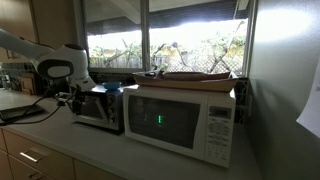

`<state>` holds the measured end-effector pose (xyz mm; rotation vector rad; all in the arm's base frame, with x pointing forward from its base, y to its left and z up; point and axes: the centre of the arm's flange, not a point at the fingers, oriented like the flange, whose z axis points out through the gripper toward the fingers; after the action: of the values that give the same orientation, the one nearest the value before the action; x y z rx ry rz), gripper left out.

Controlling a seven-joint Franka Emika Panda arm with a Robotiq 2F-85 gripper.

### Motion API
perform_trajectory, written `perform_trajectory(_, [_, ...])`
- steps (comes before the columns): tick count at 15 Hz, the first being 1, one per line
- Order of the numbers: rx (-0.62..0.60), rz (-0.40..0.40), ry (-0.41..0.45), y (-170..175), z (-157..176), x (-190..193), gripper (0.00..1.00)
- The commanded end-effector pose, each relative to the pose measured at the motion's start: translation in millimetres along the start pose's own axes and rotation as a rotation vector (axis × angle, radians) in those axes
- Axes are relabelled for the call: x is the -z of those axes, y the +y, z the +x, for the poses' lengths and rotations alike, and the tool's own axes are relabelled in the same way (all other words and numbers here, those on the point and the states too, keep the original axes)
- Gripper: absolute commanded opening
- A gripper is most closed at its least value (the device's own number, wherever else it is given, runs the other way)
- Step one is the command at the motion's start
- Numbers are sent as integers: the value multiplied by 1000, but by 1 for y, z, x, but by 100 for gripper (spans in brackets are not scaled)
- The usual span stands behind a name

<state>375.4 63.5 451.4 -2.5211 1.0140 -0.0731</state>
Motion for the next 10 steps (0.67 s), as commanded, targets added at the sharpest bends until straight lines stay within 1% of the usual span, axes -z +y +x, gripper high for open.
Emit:
perform_trajectory(1, [-63,-72,-20,43,0,-13,100])
perform_trajectory(5, [-85,-97,-47,57,-2,-14,100])
perform_trajectory(7, [-85,-126,-72,61,-4,-14,100])
perform_trajectory(10, [-83,-204,-112,69,-6,-15,100])
